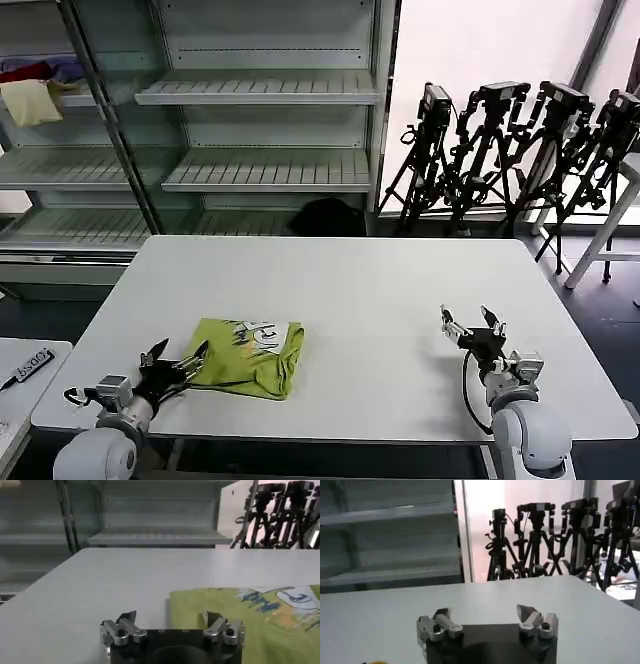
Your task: Fold and organize the clothes.
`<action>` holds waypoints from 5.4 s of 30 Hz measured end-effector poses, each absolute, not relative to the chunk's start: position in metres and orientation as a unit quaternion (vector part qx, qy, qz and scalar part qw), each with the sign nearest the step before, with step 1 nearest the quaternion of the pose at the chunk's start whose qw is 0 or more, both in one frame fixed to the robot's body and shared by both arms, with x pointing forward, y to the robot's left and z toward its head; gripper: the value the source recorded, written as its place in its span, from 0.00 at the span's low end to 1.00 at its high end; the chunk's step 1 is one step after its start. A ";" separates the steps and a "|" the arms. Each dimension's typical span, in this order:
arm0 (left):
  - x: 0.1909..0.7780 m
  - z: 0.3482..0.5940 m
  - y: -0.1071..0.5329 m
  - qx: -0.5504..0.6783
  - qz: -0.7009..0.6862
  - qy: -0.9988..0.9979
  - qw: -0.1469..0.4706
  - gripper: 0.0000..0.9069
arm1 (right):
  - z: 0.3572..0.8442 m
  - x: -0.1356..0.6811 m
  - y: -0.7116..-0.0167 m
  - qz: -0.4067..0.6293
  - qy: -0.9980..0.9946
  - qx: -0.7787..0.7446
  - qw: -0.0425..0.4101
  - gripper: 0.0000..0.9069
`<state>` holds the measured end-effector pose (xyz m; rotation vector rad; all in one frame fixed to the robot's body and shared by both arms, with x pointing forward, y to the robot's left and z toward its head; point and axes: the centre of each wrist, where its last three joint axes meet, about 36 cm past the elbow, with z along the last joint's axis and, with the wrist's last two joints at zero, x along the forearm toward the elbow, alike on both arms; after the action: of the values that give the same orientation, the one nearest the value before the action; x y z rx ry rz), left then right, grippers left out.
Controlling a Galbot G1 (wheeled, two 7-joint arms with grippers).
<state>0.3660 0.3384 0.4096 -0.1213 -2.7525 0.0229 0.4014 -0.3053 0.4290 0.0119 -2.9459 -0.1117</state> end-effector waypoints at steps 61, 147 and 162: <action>0.370 0.535 0.470 -0.012 -0.172 -0.982 0.076 0.00 | 0.417 0.399 -0.310 -0.042 -0.994 -0.005 0.103 1.00; 0.325 0.464 0.359 -0.013 0.007 -0.995 0.102 1.00 | 0.419 0.398 -0.074 -0.195 -0.928 0.175 0.265 0.00; 0.315 0.452 0.365 0.003 0.012 -0.994 0.109 1.00 | 0.421 0.407 -0.099 -0.192 -0.935 0.151 0.258 0.00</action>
<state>0.3151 0.3652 0.4525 0.0102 -2.9224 0.0344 0.4066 -0.0994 0.4206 0.4080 -2.5339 -0.5211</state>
